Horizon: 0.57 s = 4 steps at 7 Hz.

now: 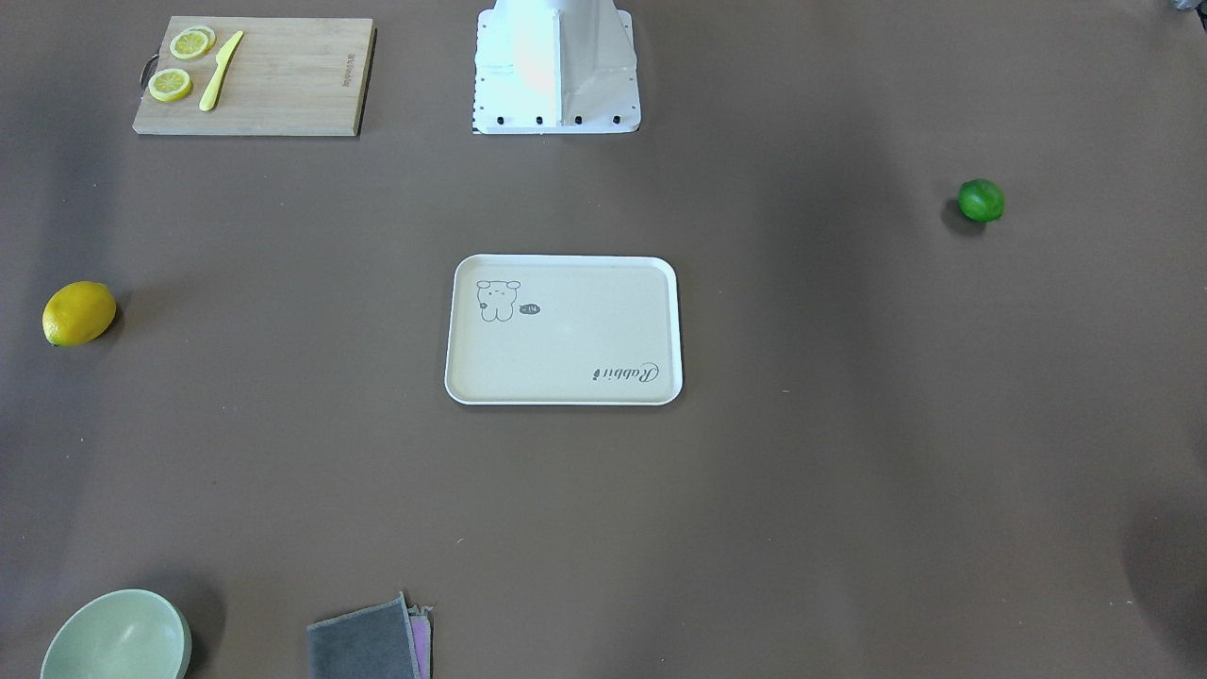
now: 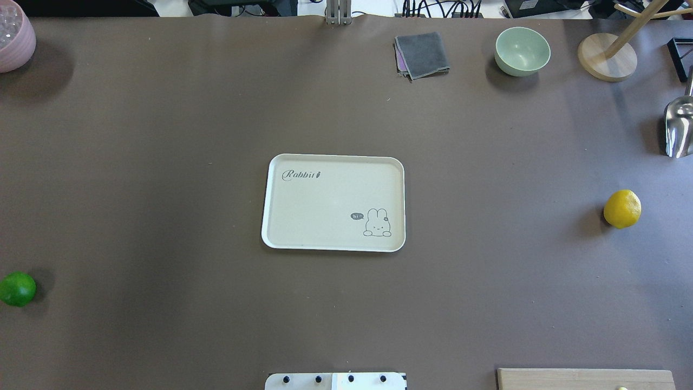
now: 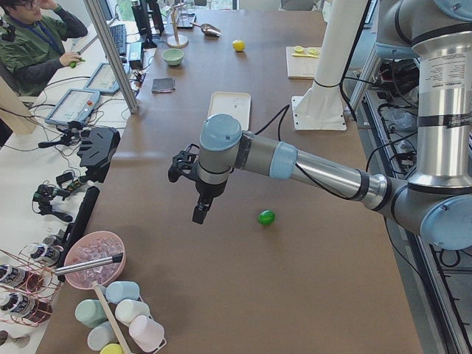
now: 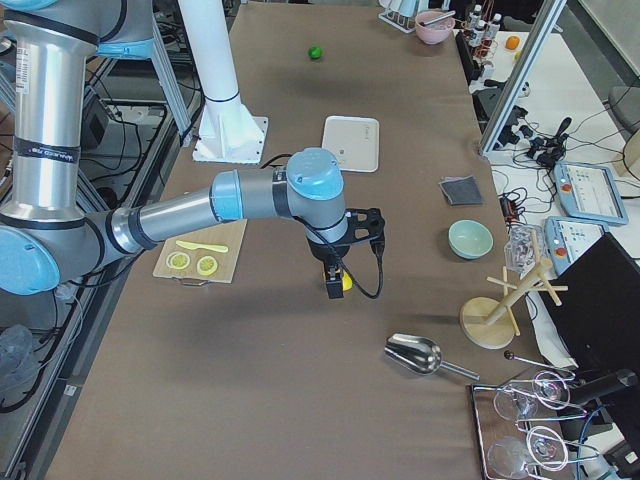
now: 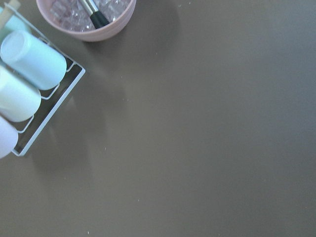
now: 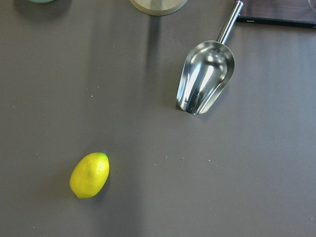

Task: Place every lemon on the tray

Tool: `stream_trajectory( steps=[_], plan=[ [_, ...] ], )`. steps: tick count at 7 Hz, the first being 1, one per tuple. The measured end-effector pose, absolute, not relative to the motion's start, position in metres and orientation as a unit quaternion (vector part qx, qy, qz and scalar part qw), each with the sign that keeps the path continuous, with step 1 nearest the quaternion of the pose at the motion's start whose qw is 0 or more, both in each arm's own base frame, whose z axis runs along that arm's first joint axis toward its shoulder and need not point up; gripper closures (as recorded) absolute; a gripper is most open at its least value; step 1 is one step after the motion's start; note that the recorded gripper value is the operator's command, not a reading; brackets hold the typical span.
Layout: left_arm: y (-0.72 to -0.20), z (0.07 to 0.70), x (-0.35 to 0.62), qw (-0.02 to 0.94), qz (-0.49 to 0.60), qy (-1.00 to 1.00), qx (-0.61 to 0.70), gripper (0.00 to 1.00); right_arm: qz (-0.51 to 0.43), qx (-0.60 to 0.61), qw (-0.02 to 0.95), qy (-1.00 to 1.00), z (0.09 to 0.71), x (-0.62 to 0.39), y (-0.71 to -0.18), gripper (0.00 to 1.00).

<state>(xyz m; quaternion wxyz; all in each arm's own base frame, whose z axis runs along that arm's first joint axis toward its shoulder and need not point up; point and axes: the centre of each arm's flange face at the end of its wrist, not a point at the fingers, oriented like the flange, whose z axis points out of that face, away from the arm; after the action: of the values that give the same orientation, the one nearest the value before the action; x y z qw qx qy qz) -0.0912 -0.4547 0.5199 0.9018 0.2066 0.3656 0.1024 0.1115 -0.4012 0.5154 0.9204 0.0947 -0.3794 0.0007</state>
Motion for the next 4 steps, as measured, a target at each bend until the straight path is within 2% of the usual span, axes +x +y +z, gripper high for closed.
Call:
stream_trajectory(
  steps=[4],
  plan=[
    [-0.441, 0.546, -0.081, 0.876, 0.105, 0.405, 0.239, 0.02, 0.003, 0.144, 0.910, -0.389, 0.515, 0.119, -0.390, 0.00]
  ],
)
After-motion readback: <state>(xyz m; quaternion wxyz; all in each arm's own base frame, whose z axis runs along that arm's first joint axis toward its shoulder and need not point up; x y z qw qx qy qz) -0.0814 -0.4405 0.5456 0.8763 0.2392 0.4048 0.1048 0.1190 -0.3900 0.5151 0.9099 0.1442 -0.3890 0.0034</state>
